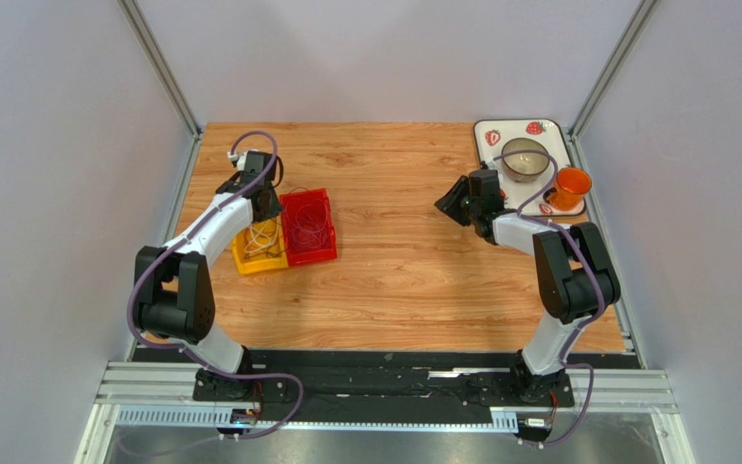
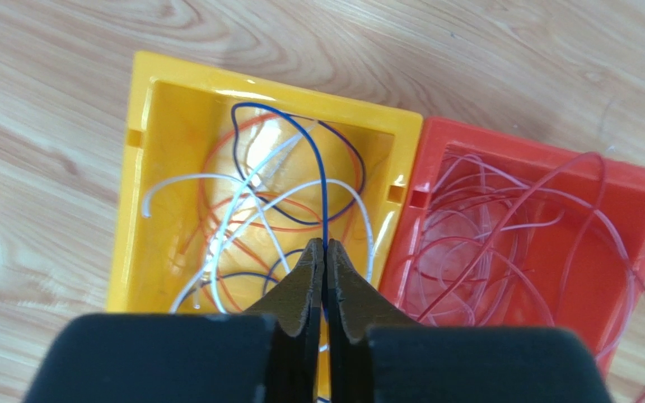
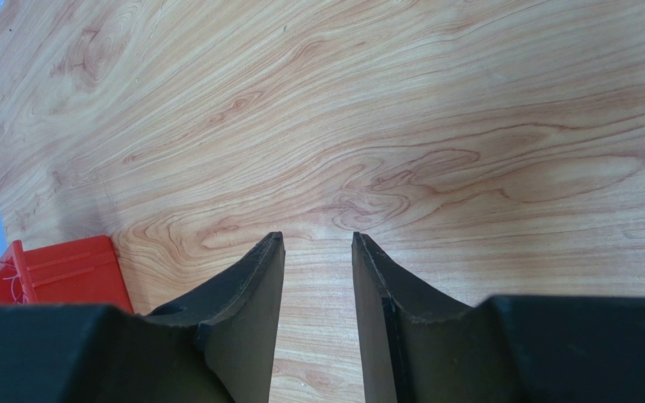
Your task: Untangle the cables
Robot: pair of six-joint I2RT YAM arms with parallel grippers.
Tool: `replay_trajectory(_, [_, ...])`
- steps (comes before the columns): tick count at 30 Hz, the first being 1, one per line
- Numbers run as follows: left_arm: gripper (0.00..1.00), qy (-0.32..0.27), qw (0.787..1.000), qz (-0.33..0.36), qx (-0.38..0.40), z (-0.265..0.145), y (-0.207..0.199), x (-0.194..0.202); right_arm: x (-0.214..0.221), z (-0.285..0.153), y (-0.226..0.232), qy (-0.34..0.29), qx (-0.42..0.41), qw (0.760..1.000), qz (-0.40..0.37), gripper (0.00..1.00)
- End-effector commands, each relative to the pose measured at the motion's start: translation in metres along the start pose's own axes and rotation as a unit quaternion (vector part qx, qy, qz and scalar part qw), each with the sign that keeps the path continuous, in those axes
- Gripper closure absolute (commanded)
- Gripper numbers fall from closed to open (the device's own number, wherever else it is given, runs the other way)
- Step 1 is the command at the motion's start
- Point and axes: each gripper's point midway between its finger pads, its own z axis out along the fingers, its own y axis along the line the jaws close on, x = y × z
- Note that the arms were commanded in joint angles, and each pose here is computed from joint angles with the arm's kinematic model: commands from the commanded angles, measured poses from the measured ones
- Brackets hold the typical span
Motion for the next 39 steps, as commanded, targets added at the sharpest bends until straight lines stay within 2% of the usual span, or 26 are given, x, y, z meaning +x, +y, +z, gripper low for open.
replay_trajectory(1, [1.00, -0.031, 0.999, -0.006, -0.018, -0.007, 0.008, -0.014, -0.008, 0.004, 0.006, -0.011, -0.015, 1.000, 0.007, 0.61])
replay_trajectory(8, [1.00, -0.118, 0.990, -0.023, -0.077, -0.032, 0.043, -0.038, -0.007, 0.005, 0.005, -0.007, -0.016, 1.000, 0.010, 0.61])
replay_trajectory(11, [1.00, -0.124, 0.986, -0.018, -0.107, -0.029, 0.056, -0.037, -0.007, 0.005, 0.006, -0.006, -0.019, 1.000, 0.011, 0.61])
replay_trajectory(18, [1.00, -0.082, 0.985, -0.013, -0.148, -0.003, 0.065, -0.014, -0.007, 0.006, 0.005, -0.003, -0.022, 1.000, 0.016, 0.61])
replay_trajectory(26, [1.00, -0.004, 0.976, 0.027, -0.218, 0.023, 0.060, -0.012, -0.007, 0.006, 0.004, -0.002, -0.024, 1.000, 0.020, 0.61])
replay_trajectory(36, [1.00, 0.014, 0.982, 0.036, -0.183, 0.028, 0.042, -0.012, -0.008, 0.006, 0.004, -0.001, -0.027, 0.999, 0.022, 0.61])
replay_trajectory(38, [0.97, 0.005, 0.985, 0.031, -0.167, 0.019, 0.040, -0.015, -0.007, 0.006, 0.005, 0.000, -0.028, 0.999, 0.023, 0.62])
replay_trajectory(39, [0.91, 0.002, 0.986, 0.028, -0.162, 0.016, 0.040, -0.016, -0.008, 0.006, 0.005, -0.002, -0.028, 0.999, 0.022, 0.62])
